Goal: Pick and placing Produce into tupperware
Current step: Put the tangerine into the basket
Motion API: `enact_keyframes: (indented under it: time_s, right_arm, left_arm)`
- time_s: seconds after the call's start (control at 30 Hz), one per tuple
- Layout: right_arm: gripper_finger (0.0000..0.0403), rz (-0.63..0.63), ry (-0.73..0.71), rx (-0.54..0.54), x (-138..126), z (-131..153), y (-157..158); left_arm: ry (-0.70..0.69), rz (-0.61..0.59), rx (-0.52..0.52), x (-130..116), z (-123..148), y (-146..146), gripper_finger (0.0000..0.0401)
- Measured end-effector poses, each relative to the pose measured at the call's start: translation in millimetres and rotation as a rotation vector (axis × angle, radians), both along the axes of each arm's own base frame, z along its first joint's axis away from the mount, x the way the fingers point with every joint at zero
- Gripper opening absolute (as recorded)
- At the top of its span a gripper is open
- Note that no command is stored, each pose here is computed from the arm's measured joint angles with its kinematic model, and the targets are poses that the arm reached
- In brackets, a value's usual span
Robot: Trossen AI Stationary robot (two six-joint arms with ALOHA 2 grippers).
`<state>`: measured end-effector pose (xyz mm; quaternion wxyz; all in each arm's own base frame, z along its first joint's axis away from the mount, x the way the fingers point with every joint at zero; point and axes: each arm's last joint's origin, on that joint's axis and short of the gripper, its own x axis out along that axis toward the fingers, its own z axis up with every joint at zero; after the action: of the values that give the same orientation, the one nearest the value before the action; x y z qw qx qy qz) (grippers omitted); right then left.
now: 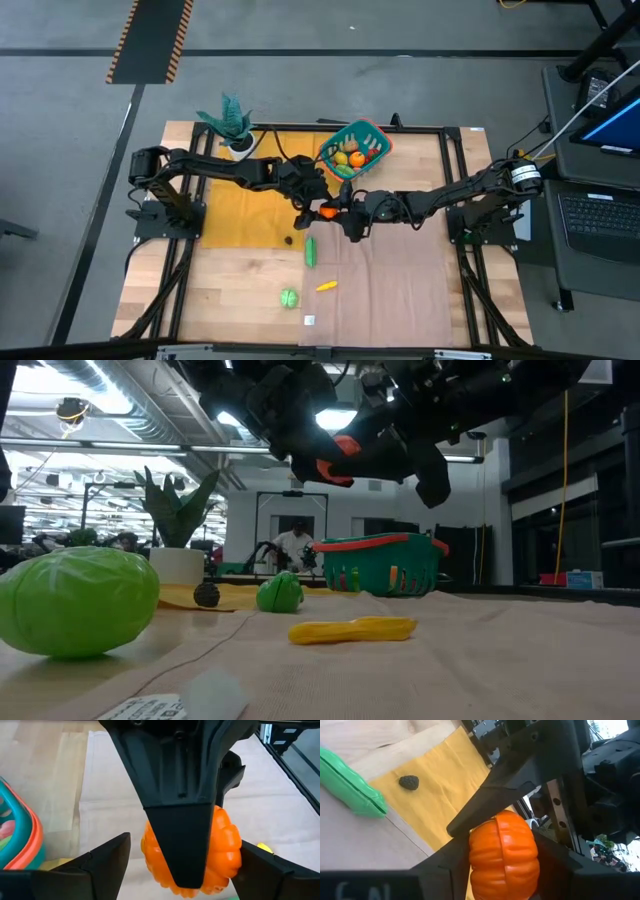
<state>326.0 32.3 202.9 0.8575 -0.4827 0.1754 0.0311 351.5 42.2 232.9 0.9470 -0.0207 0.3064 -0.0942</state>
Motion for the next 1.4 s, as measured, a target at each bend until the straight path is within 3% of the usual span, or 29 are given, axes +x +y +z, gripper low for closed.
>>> enact_keyframes:
  time_s: [0.3, 0.5, 0.63, 1.07, 1.4]
  right_arm:
    - [0.0171, -0.074, -0.018, 0.026, 0, 1, -1]
    - [0.0171, -0.174, -0.079, 0.156, 0, 5, -3]
    - [0.0171, -0.204, -0.115, 0.237, -3, 12, -3]
    - [0.0171, -0.305, -0.228, 0.557, -29, 48, -13]
    - [0.0171, -0.382, -0.274, 0.740, -69, 45, -27]
  left_arm:
    - [-0.031, -0.019, 0.040, -21, 30, -4, 0.0301]
    - [-0.038, -0.040, 0.069, -36, 38, -9, 0.0301]
    - [-0.037, -0.014, 0.108, -48, 34, -12, 0.0301]
    - [-0.262, 0.033, 0.137, -108, 24, -25, 0.0302]
    - [-0.340, 0.055, 0.156, -129, 7, -27, 0.0302]
